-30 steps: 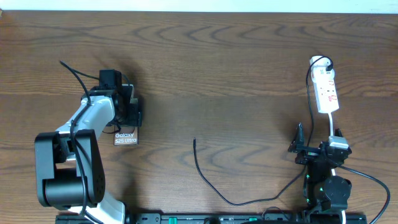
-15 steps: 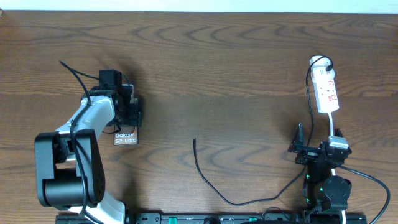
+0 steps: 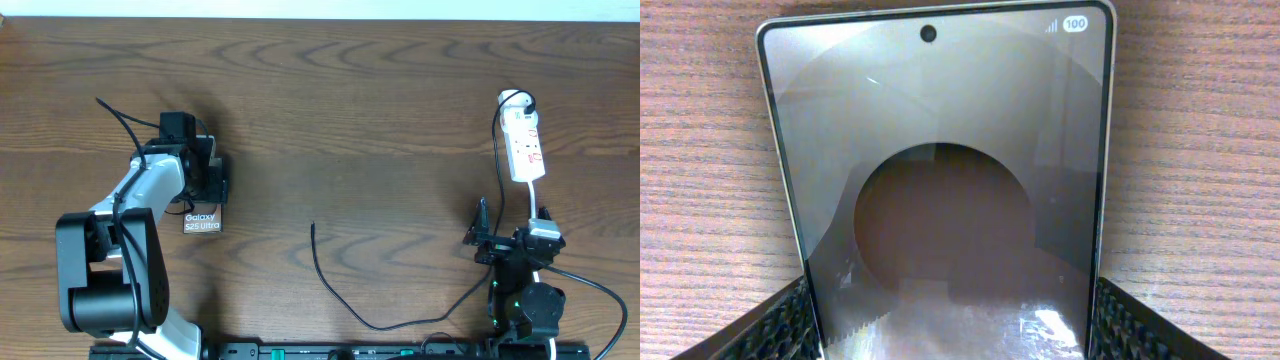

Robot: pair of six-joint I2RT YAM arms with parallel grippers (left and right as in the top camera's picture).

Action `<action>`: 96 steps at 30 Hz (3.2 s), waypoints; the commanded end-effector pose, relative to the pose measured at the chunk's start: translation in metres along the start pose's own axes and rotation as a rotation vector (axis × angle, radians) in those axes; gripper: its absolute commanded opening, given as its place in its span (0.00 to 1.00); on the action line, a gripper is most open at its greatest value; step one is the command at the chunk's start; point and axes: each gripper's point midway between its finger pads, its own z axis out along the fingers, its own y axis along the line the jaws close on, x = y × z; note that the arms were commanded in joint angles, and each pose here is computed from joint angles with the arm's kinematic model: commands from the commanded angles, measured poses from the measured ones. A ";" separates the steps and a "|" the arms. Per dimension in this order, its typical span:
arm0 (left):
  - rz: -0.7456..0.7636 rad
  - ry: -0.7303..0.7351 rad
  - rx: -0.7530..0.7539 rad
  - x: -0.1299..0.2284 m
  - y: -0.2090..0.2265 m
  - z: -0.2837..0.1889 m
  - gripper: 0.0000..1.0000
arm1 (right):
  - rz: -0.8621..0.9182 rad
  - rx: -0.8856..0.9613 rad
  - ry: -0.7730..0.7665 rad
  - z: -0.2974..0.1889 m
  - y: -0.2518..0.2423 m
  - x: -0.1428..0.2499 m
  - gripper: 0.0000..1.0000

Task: Plug charger to phone and switch on socket
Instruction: 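Close the left gripper on the phone's bottom edge, then lift the phone with the left gripper and tilt it upright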

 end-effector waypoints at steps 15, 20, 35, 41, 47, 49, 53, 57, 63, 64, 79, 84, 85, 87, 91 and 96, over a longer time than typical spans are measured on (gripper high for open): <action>-0.004 0.032 0.289 0.009 -0.049 0.003 0.08 | -0.012 -0.002 0.003 0.000 0.000 0.001 0.99; -0.050 -0.056 0.388 -0.009 -0.065 -0.027 0.07 | -0.012 -0.002 0.003 0.000 0.000 0.001 0.99; -0.268 -0.148 0.673 -0.029 -0.104 -0.106 0.07 | -0.012 -0.002 0.002 0.000 0.000 0.001 0.99; -0.544 -0.013 0.828 -0.028 -0.122 -0.125 0.08 | -0.012 -0.002 0.003 0.000 0.000 0.001 0.99; -0.801 0.174 0.958 -0.026 -0.137 -0.142 0.08 | -0.012 -0.002 0.003 0.000 0.000 0.001 0.99; -0.826 0.221 1.016 -0.026 -0.143 -0.151 0.08 | -0.012 -0.002 0.003 0.000 0.000 0.001 0.99; -0.878 0.348 1.139 -0.024 -0.155 -0.172 0.08 | -0.012 -0.002 0.003 0.000 0.000 0.001 0.99; -0.947 0.481 1.209 -0.021 -0.162 -0.188 0.08 | -0.012 -0.002 0.003 0.000 0.000 0.001 0.99; -0.985 0.555 1.244 -0.020 -0.164 -0.197 0.07 | -0.012 -0.002 0.003 0.000 0.000 0.001 0.99; -0.986 0.554 1.244 -0.021 -0.163 -0.197 0.07 | -0.012 -0.002 0.003 0.000 0.000 0.001 0.99; -0.967 0.581 1.278 -0.019 -0.165 -0.204 0.07 | -0.012 -0.002 0.003 0.000 0.000 0.001 0.99; -0.967 0.580 1.278 -0.019 -0.164 -0.204 0.07 | -0.012 -0.002 0.003 0.000 0.000 0.001 0.99; -0.967 0.580 1.278 -0.019 -0.164 -0.204 0.07 | -0.012 -0.002 0.003 0.000 0.000 0.001 0.99; -0.967 0.580 1.278 -0.019 -0.164 -0.204 0.07 | -0.012 -0.002 0.003 0.000 0.000 0.001 0.99; -0.970 0.577 1.274 -0.019 -0.164 -0.203 0.07 | -0.012 -0.002 0.002 0.000 0.000 0.001 0.99; -0.984 0.558 1.250 -0.021 -0.163 -0.198 0.08 | -0.012 -0.002 0.003 0.000 0.000 0.001 0.99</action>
